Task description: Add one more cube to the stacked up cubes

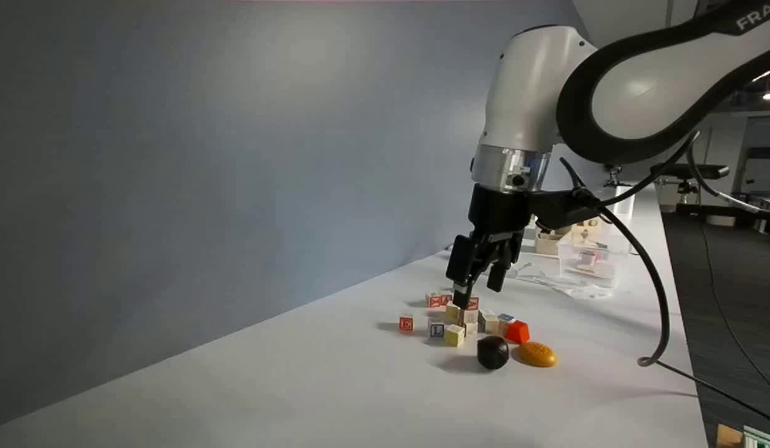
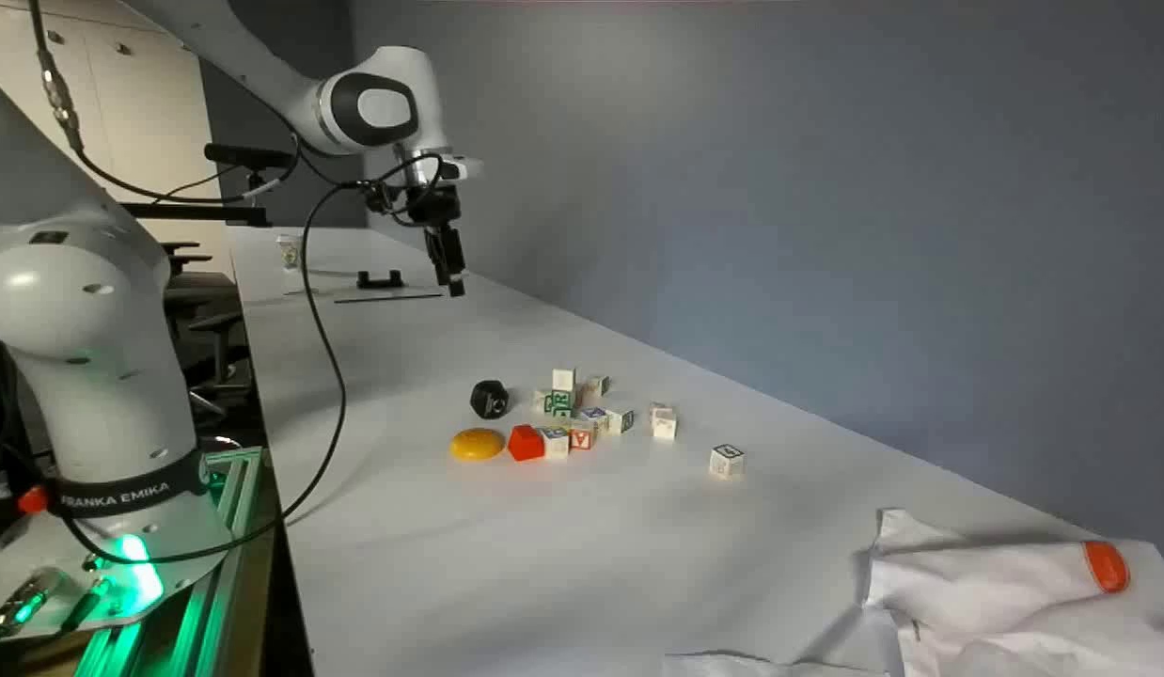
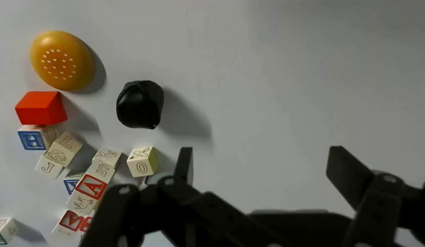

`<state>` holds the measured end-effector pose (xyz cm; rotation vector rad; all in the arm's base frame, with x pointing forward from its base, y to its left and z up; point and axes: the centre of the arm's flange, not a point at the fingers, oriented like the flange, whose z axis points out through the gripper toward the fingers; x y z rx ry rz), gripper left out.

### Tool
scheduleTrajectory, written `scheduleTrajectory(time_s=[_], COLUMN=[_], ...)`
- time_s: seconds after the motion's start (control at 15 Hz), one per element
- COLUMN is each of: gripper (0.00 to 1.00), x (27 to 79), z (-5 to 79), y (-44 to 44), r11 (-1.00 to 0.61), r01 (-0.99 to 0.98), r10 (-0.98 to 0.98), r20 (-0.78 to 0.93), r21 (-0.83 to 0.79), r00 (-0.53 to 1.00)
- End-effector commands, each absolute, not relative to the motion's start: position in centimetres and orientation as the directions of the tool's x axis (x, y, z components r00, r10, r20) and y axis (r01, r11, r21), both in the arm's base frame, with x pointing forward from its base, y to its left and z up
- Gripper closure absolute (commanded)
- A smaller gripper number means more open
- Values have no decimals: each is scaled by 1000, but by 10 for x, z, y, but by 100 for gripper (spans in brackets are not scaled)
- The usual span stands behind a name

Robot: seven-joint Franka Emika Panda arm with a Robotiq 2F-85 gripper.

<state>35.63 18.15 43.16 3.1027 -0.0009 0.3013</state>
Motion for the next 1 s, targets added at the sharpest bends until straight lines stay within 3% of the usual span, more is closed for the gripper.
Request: scheduleTrajectory(time_s=[0.0, 0.4, 0.93], gripper=[0, 0, 0], x=[356, 359, 389], z=[432, 433, 456], y=[181, 175, 59], r11=[-1000, -1000, -968], r01=[-3, -25, -253], r10=[2, -21, -245], r20=[192, 195, 253], r21=[24, 14, -1], r00=[981, 980, 936])
